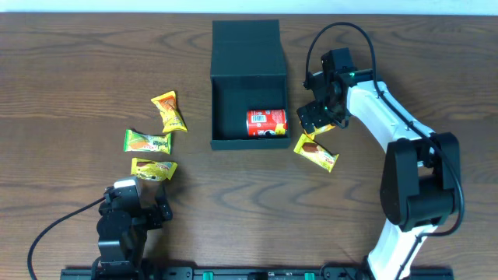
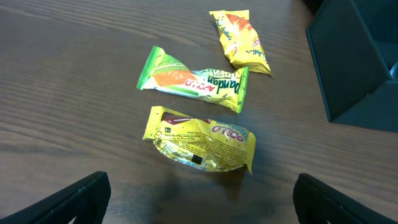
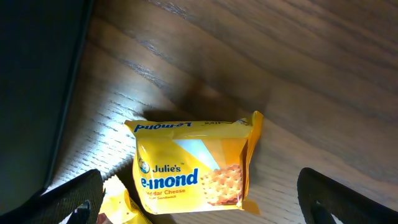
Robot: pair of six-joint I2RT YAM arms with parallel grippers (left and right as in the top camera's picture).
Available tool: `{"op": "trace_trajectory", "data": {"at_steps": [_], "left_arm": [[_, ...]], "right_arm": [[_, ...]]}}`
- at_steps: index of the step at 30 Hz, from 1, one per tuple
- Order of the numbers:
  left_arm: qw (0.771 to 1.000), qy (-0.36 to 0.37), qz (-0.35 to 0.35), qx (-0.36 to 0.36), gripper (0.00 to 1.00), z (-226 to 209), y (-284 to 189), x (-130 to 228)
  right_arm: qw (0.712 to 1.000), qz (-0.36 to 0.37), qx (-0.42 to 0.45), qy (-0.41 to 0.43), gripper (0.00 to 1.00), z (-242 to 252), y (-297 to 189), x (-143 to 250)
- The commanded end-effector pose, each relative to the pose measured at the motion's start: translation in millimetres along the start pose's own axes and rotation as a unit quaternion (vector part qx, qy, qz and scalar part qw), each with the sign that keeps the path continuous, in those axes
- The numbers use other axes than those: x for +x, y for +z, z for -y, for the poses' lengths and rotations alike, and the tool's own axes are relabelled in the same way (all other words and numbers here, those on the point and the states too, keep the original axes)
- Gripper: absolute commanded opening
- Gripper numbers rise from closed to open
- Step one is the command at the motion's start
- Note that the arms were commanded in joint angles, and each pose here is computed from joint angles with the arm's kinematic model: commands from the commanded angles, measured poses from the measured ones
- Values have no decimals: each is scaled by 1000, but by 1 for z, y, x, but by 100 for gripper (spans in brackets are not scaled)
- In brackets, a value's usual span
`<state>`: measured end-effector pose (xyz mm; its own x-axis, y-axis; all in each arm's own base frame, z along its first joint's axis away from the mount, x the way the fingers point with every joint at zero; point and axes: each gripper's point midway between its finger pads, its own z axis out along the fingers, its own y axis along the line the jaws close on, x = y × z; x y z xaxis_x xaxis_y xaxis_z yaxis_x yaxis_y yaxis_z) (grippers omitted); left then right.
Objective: Pack container
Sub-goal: 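Grasp the yellow Julie's Lemond packet with the right gripper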
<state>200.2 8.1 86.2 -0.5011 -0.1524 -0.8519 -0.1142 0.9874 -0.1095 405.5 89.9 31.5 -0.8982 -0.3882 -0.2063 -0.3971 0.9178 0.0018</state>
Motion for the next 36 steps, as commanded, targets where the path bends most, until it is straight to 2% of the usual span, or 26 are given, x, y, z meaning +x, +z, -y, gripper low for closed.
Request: {"op": "trace_trajectory", "data": {"at_steps": [1,21,22,26,31,34,36], "left_arm": [[1000,3,-2,-3,95,-1,1,2],[1000,3,-2,-3,95,-1,1,2],[1000,3,-2,-3,95,-1,1,2],[1000,3,-2,-3,95,-1,1,2],[1000,3,-2,-3,95,-1,1,2],[1000,3,-2,-3,95,-1,1,2],[1000,3,-2,-3,95,-1,1,2]], "right_arm": [[1000,-15,2,-12,99,-3,10,5],[999,-37,-3,-11,96,-4,28,13],[999,-36,-3,-11,94,-4,28,13],[999,-35,-3,-11,75,-4,29,12],[999,-33,-3,-11,74,-4,29,11],[999,-33,-3,-10,67,-4,29,11],[999,-33,-2,-9,66,-4,29,11]]}}
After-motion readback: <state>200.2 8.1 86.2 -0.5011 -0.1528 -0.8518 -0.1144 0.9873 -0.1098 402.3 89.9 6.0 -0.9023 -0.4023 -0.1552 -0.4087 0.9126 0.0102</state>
